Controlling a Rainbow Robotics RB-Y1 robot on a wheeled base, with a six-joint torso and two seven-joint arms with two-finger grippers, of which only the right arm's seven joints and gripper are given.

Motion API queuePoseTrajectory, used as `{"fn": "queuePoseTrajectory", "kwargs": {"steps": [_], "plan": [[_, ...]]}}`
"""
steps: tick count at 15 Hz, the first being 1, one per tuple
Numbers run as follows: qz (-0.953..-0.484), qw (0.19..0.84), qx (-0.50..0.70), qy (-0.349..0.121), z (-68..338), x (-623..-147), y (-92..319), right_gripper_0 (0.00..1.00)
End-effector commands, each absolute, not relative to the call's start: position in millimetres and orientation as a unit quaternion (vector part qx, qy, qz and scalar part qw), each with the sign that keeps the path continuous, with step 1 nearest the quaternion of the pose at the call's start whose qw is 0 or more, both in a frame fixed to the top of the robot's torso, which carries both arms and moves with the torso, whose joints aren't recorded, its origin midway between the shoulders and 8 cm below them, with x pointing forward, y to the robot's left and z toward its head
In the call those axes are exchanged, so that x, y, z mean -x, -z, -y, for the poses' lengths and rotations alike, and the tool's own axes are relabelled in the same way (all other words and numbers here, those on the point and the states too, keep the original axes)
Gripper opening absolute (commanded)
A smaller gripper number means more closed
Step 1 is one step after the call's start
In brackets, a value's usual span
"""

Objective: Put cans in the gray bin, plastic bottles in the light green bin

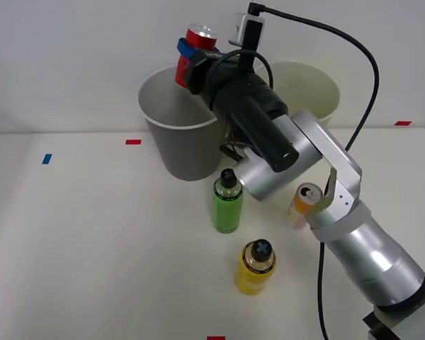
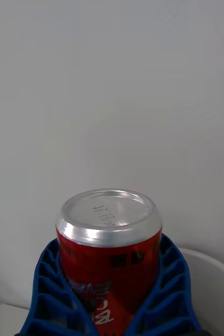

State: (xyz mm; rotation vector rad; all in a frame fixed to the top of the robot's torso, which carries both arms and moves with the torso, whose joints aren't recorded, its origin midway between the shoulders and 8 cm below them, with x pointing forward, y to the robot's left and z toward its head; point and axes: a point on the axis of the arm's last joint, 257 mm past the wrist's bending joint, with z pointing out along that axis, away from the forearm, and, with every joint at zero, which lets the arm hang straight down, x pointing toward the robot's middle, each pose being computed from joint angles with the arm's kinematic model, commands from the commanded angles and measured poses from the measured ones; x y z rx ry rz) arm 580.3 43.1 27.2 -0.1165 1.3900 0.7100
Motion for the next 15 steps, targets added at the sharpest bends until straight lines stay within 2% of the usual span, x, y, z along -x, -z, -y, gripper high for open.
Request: {"fn": "queuePoseTrajectory", "kwargs": {"steps": [1,11,12,13,14,15], "plan": [[-0.634,0.705,0.083,-0.306,-57.9,-577.2,-14.3,0.00],[-0.627,0.713,0.106,-0.294,-63.5,-575.3,-21.9,0.00],[-0.627,0.713,0.105,-0.297,-65.6,-574.4,-23.1,0.15],[-0.627,0.712,0.104,-0.299,-66.5,-573.9,-22.6,0.48],[-0.631,0.710,0.100,-0.297,-66.0,-574.6,-21.1,0.88],[-0.631,0.708,0.099,-0.299,-67.3,-574.4,-20.6,1.00]]}}
